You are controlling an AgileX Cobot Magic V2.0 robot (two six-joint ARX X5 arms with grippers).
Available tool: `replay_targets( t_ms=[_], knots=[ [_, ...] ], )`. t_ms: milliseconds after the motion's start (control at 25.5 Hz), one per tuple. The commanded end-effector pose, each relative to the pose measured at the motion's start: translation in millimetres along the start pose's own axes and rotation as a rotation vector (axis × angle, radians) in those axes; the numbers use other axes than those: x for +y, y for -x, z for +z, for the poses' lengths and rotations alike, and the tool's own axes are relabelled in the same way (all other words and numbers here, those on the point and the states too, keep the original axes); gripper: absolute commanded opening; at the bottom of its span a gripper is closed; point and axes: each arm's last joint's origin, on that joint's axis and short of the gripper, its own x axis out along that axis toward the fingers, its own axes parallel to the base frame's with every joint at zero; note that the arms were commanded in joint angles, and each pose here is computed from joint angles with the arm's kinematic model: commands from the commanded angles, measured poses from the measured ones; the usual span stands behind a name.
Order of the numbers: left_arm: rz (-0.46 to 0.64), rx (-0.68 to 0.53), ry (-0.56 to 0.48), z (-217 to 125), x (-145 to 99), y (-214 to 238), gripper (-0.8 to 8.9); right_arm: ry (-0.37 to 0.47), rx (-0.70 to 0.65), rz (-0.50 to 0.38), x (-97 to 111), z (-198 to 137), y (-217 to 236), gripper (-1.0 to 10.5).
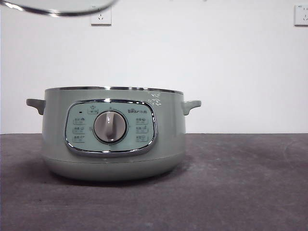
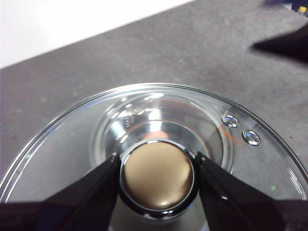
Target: Pick up the egg,open the lid,put the egg in the pot,close the lid
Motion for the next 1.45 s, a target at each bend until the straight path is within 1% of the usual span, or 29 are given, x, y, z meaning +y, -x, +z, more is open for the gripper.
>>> replay_targets(
  t_ms=[39,157,196,314,549,784,1058,1450],
  knots=[
    [-0.033,-0.027,-0.014,10,1,-21,-0.08,-0.05,-0.093,-0.017,-12,4,42,4.5],
    [-0.043,0.043,-0.013,12,4,-63,-0.08,-0.081,-0.205,-0.033,-25,2,90,4.4],
    [-0.044,0.057,-0.015,12,4,-72,-0.08,-0.087,-0.227,-0.037,-28,1,100,4.4],
    [-0.052,0.088,-0.022,12,4,-99,-0.08,-0.103,-0.282,-0.045,-34,-3,126,4.4],
    [-0.067,0.123,-0.031,8,2,-141,-0.08,-0.117,-0.333,-0.053,-41,-13,156,4.4],
    [-0.075,0.132,-0.036,4,1,-169,-0.08,-0.111,-0.313,-0.05,-42,-21,167,4.4],
    [-0.079,0.132,-0.039,2,0,-184,-0.08,-0.105,-0.28,-0.044,-42,-26,168,4.4],
    [-0.085,0.216,-0.037,-11,-3,-204,-0.08,-0.103,-0.273,-0.039,-42,-26,168,4.4]
  ],
)
